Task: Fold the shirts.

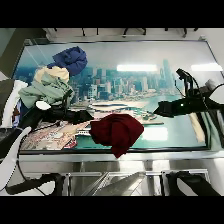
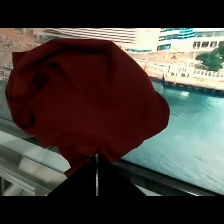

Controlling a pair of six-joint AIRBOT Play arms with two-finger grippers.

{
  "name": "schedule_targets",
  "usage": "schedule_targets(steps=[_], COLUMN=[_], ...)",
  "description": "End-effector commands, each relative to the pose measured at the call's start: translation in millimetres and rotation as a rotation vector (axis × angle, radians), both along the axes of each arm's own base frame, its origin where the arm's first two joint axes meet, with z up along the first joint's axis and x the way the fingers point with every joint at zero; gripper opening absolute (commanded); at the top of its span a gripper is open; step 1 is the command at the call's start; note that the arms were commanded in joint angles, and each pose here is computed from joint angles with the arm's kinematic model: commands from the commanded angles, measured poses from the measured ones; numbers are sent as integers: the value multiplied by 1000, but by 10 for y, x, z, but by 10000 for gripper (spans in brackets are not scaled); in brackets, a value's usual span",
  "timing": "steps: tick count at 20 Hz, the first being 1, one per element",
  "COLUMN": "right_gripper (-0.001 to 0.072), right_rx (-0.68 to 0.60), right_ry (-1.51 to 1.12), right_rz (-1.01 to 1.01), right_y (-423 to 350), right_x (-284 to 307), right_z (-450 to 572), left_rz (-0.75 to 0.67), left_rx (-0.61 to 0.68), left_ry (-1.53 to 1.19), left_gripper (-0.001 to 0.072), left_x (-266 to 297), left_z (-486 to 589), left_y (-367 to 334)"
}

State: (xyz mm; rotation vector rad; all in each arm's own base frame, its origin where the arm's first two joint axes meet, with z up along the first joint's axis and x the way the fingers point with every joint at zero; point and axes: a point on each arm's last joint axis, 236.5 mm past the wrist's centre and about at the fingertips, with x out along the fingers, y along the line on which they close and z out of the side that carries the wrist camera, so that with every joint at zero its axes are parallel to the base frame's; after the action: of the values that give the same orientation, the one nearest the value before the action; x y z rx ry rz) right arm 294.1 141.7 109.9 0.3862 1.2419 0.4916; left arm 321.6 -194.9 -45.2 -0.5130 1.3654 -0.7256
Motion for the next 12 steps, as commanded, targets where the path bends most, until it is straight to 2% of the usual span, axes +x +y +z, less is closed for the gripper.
schedule_targets(steps=[1, 6, 7, 8, 9, 12], right_gripper=[32, 33, 33, 33, 33, 33], right_rx=[39, 38, 38, 37, 36, -21], right_ry=[18, 18, 18, 18, 18, 12], right_rz=[-9, -9, -9, -9, -9, -6], right_y=[66, 66, 65, 63, 61, -45], right_x=[-29, -28, -27, -27, -28, -17], right_z=[25, 23, 23, 22, 20, -62], left_rz=[-118, -231, -241, -255, -263, -223], left_rx=[-53, -77, -77, -81, -84, -90], left_ry=[59, 119, 118, 116, 108, 42], left_gripper=[642, 638, 476, 208, 16, 13], left_x=[-43, -242, -264, -290, -296, -182], left_z=[-195, -260, -259, -247, -225, 68], left_y=[-253, -536, -558, -576, -577, -485])
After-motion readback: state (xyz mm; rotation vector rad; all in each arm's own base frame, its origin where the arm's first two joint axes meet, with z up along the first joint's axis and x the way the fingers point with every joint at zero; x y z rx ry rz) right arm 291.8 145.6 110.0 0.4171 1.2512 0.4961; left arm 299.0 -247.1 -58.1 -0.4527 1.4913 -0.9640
